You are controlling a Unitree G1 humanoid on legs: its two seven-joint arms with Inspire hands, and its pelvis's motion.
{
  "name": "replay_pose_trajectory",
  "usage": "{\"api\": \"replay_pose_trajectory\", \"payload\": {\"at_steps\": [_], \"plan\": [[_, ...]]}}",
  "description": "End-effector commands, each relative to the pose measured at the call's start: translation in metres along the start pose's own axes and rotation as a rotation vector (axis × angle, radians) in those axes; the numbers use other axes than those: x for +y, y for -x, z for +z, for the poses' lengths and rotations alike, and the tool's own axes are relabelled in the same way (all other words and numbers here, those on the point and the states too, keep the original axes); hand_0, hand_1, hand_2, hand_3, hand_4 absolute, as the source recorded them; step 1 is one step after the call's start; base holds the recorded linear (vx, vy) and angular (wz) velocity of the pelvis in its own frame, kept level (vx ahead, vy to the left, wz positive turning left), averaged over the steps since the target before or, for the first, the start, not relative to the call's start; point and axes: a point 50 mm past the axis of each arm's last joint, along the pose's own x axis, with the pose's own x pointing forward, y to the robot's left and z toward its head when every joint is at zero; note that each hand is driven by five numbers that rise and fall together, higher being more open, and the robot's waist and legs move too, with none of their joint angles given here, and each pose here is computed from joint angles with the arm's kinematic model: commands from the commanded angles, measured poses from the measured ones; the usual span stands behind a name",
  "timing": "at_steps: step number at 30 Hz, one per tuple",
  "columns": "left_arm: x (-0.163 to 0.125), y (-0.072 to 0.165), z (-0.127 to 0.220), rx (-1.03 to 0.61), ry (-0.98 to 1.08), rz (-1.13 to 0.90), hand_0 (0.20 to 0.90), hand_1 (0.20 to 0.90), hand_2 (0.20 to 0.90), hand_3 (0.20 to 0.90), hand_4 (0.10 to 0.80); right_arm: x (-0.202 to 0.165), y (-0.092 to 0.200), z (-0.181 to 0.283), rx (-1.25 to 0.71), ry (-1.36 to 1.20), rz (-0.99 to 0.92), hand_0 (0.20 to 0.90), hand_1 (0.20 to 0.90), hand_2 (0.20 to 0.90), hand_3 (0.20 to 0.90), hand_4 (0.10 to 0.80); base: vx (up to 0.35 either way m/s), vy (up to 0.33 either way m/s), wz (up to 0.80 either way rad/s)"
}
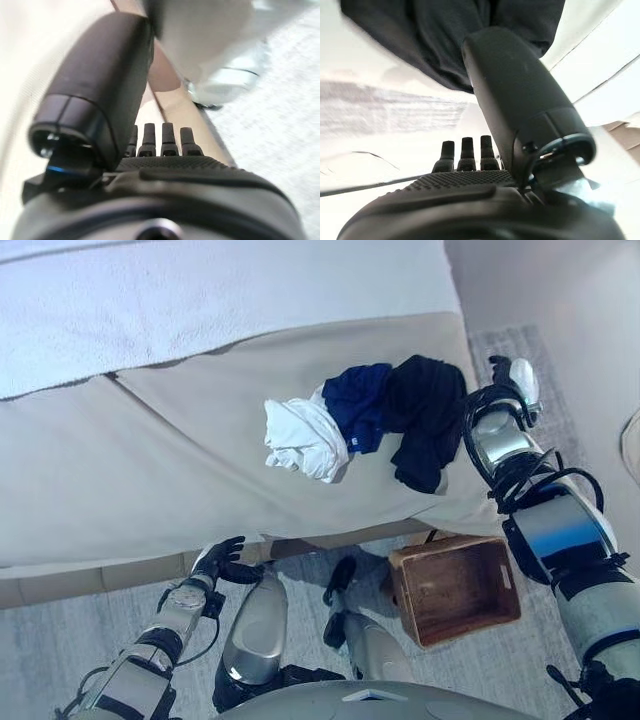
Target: Pick up the clothes from the bed and place them into the basket
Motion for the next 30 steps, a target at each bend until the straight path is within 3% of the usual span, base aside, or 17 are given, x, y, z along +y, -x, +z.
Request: {"api": "replay_pose_trajectory", "payload": {"at_steps": [1, 7, 12, 13, 17, 20, 25, 30], "plan": [[-0.002, 0.014, -0.037, 0.083, 0.029, -0.005, 0.900, 0.900, 0.900, 0.900, 0.800, -0.065, -0.016, 0.025, -0.057, 0.002, -0.181, 0.900, 0.900, 0.900, 0.900, 0.800, 0.029, 0.066, 0.11], [-0.003, 0.012, -0.021, 0.004, 0.095, 0.002, 0.900, 0.900, 0.900, 0.900, 0.800, -0.062, -0.018, 0.019, 0.029, 0.095, -0.038, 0.900, 0.900, 0.900, 0.900, 0.800, 0.010, 0.015, -0.02], [-0.007, 0.010, -0.006, -0.061, 0.130, -0.002, 0.900, 0.900, 0.900, 0.900, 0.800, -0.050, -0.014, 0.048, -0.109, -0.021, 0.149, 0.900, 0.900, 0.900, 0.900, 0.800, -0.007, -0.006, 0.02], [-0.007, 0.010, -0.006, -0.061, 0.128, -0.001, 0.900, 0.900, 0.900, 0.900, 0.800, -0.048, -0.012, 0.053, -0.149, -0.048, 0.164, 0.300, 0.300, 0.300, 0.200, 0.100, -0.011, -0.013, 0.06], [-0.012, 0.012, -0.009, -0.055, 0.132, 0.001, 0.900, 0.900, 0.900, 0.900, 0.800, -0.049, -0.001, 0.082, -0.328, -0.307, 0.080, 0.300, 0.300, 0.300, 0.200, 0.100, 0.000, 0.000, 0.00], [-0.016, 0.013, -0.017, -0.045, 0.142, 0.020, 0.900, 0.900, 0.900, 0.900, 0.800, -0.064, 0.026, 0.119, -0.622, -0.367, -0.189, 0.300, 0.300, 0.300, 0.200, 0.100, -0.031, -0.021, -0.16], [-0.019, 0.011, -0.016, -0.040, 0.140, 0.034, 0.900, 0.900, 0.900, 0.900, 0.800, -0.108, 0.076, 0.159, -0.943, -0.405, -0.585, 0.300, 0.300, 0.300, 0.200, 0.100, -0.036, -0.014, -0.24], [-0.015, 0.011, -0.019, -0.014, 0.102, 0.040, 0.900, 0.900, 0.900, 0.900, 0.800, -0.146, 0.104, 0.156, -1.056, -0.424, -0.778, 0.300, 0.300, 0.300, 0.200, 0.100, -0.017, -0.052, -0.10]]}}
